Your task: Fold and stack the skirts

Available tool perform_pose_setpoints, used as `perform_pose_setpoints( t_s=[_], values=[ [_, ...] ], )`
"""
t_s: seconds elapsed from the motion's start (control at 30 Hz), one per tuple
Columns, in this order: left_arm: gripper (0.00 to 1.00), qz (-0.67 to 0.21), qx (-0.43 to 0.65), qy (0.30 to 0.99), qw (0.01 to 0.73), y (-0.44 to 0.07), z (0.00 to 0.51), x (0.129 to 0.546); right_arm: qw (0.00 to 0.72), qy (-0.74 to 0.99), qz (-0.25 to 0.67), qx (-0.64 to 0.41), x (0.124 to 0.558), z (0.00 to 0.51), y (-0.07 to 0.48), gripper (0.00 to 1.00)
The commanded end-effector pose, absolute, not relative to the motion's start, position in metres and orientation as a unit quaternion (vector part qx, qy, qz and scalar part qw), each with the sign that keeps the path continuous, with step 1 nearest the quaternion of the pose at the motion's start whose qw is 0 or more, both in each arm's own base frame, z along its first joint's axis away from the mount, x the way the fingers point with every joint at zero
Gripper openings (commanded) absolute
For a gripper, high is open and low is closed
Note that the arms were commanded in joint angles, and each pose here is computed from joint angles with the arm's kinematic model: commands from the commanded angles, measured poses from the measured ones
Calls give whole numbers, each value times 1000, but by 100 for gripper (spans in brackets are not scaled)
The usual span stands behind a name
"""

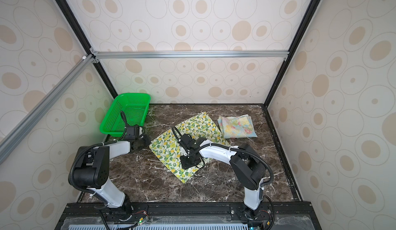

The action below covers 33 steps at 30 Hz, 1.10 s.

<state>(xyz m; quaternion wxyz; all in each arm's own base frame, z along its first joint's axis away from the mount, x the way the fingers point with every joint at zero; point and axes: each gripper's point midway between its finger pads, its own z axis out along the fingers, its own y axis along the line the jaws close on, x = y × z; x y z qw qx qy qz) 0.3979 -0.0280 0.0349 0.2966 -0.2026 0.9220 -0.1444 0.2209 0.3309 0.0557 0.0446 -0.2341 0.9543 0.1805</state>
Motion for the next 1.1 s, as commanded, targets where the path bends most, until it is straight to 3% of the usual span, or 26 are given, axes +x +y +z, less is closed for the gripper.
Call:
perform_pose_setpoints(
  t_s=[0.0,0.23,0.43,0.73,1.07],
  values=[
    [0,-135,-211,927,280,-23,42,384,49,951,164,-258,209,67,321,42],
    [0,-131,-206,918,312,-19,77,388,59,919,72,-384,163,64,308,50],
    [0,-131,-207,915,321,-19,85,387,58,898,61,-431,138,47,308,50],
    [0,-135,-205,913,325,-20,87,386,99,889,42,-445,149,43,315,48],
    [0,-138,-205,914,322,-21,83,388,94,870,43,-482,149,32,333,44]
  ],
)
